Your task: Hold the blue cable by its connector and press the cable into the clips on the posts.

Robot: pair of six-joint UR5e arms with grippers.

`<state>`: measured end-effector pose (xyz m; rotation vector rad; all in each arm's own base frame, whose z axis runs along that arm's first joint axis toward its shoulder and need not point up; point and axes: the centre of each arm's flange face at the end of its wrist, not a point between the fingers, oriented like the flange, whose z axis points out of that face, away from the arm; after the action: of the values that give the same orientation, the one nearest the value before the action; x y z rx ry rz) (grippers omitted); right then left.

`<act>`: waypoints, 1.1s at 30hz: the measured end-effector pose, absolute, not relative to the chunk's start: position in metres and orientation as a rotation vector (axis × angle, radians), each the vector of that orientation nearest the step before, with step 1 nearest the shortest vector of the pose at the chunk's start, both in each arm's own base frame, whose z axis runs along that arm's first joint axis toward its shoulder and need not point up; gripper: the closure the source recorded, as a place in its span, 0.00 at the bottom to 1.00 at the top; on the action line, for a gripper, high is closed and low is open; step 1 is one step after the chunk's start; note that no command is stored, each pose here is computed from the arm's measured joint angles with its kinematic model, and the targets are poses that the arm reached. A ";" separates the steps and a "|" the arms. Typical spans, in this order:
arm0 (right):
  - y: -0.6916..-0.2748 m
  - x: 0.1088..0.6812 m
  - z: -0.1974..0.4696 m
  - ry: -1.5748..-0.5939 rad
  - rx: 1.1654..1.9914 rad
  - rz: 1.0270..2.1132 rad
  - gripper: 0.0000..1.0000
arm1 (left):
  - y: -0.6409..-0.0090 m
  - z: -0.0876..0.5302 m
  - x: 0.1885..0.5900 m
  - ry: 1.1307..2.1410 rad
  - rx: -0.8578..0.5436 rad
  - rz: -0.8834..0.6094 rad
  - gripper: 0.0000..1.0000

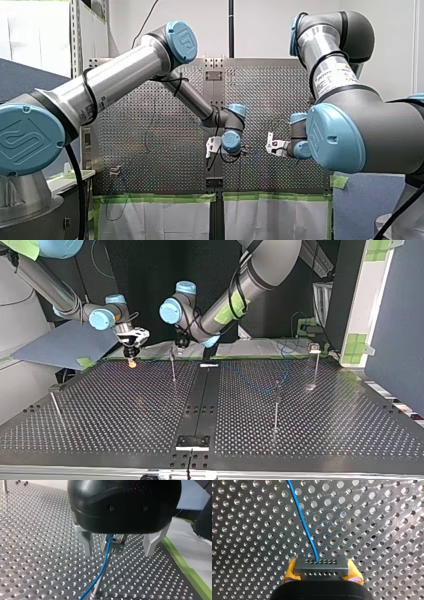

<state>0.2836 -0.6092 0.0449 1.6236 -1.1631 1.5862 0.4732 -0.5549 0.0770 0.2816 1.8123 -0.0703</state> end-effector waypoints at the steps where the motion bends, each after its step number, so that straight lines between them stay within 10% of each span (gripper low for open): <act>1: -0.609 0.284 0.045 -1.163 1.624 1.586 1.00 | -0.555 0.076 0.472 1.813 0.284 -0.072 0.00; 33: -0.608 0.283 0.044 -1.175 1.633 1.581 1.00 | -0.567 0.074 0.458 1.811 0.317 -0.110 0.00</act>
<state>0.2834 -0.6077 0.0438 1.6334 -1.1753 1.5809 0.4579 -0.5675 0.0745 0.3168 1.8111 -0.1095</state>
